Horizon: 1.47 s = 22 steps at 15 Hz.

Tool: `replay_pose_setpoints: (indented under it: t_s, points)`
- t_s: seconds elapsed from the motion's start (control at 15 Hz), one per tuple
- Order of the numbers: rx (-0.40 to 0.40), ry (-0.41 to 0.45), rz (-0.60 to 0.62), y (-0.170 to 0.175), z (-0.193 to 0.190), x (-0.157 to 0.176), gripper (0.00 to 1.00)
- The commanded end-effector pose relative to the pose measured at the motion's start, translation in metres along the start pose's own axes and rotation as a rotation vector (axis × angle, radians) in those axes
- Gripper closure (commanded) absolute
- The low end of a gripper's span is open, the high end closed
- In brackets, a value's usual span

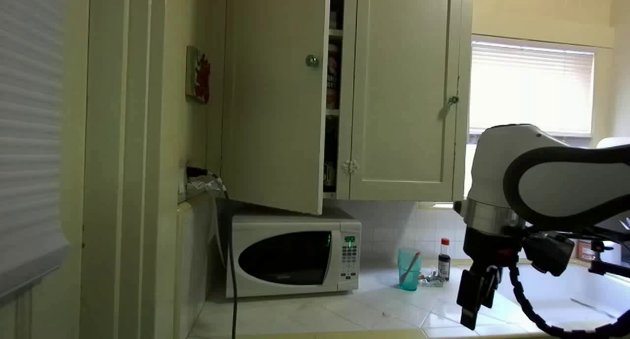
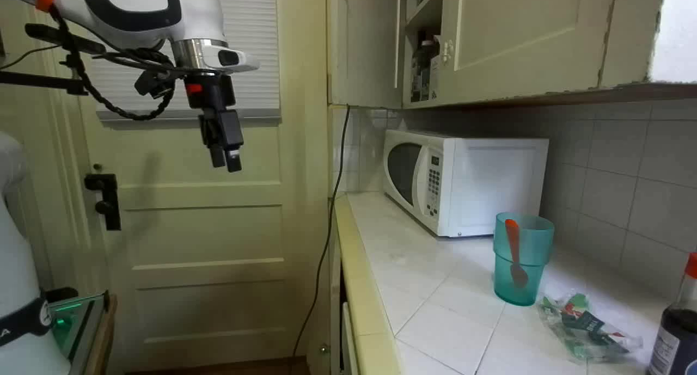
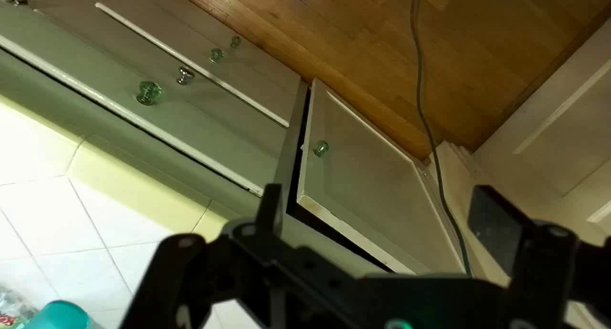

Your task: Open the bottom left cabinet door

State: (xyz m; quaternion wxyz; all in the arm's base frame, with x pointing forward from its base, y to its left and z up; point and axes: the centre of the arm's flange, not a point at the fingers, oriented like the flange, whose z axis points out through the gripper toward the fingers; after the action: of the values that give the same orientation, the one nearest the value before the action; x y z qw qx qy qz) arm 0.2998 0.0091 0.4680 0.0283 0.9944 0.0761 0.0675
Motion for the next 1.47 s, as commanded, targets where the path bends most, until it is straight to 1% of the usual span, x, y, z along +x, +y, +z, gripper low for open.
replay_pose_setpoints:
  t_s: [0.0,1.2,1.33,1.4]
  points:
    - [0.0,-0.003,0.0,0.0,0.001,0.0,0.0]
    - [0.001,-0.008,-0.001,0.0,0.003,0.0,0.0]
    - [-0.036,0.006,-0.043,0.014,0.003,-0.001,0.0]
    - [-0.057,0.005,-0.097,0.022,0.007,0.0,0.0]
